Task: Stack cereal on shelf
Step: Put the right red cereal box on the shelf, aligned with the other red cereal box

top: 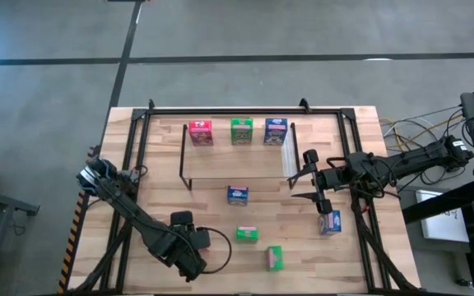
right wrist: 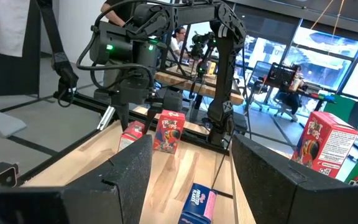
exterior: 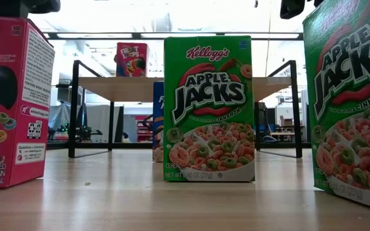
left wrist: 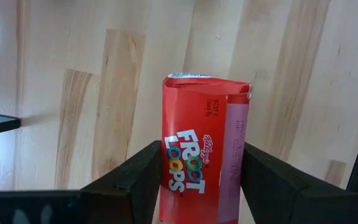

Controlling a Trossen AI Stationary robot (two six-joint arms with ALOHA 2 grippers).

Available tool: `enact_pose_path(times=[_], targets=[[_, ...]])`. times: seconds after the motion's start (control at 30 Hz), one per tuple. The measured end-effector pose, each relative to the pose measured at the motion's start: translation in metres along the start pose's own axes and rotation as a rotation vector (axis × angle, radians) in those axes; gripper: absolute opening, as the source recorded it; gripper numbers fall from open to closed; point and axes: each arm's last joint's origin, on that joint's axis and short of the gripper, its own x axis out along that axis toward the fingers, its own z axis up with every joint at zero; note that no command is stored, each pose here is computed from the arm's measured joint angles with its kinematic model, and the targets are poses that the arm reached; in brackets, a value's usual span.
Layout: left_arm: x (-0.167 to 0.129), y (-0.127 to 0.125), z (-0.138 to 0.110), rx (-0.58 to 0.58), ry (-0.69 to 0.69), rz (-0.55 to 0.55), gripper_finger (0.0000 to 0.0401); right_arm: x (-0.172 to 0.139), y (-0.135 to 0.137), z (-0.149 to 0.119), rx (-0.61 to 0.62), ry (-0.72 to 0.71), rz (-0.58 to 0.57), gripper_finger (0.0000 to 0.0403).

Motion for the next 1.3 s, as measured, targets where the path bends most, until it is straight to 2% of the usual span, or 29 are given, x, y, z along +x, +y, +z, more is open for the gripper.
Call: enact_pose_path(times=[0.4, 0.53, 0.87, 1.07, 1.3], targets=[[0.000, 0.000, 0.000, 0.002, 0.000, -0.001, 0.0169, 0.000, 0.000, 0.000, 0.000, 0.003, 0.000, 0.0210], [-0.008, -0.001, 0.003, 0.034, -0.004, -0.018, 0.0169, 0.000, 0.000, 0.000, 0.000, 0.003, 0.000, 0.0210], [-0.065, 0.018, 0.026, 0.117, -0.068, 0.050, 0.0169, 0.000, 0.000, 0.000, 0.000, 0.004, -0.002, 0.0210], [-0.106, 0.049, 0.049, 0.189, -0.133, 0.114, 0.0169, 0.000, 0.000, 0.000, 0.004, 0.004, -0.002, 0.0210], [-0.144, 0.086, 0.076, 0.300, -0.255, 0.091, 0.0169, 0.000, 0.000, -0.002, 0.006, 0.019, -0.003, 0.0210]])
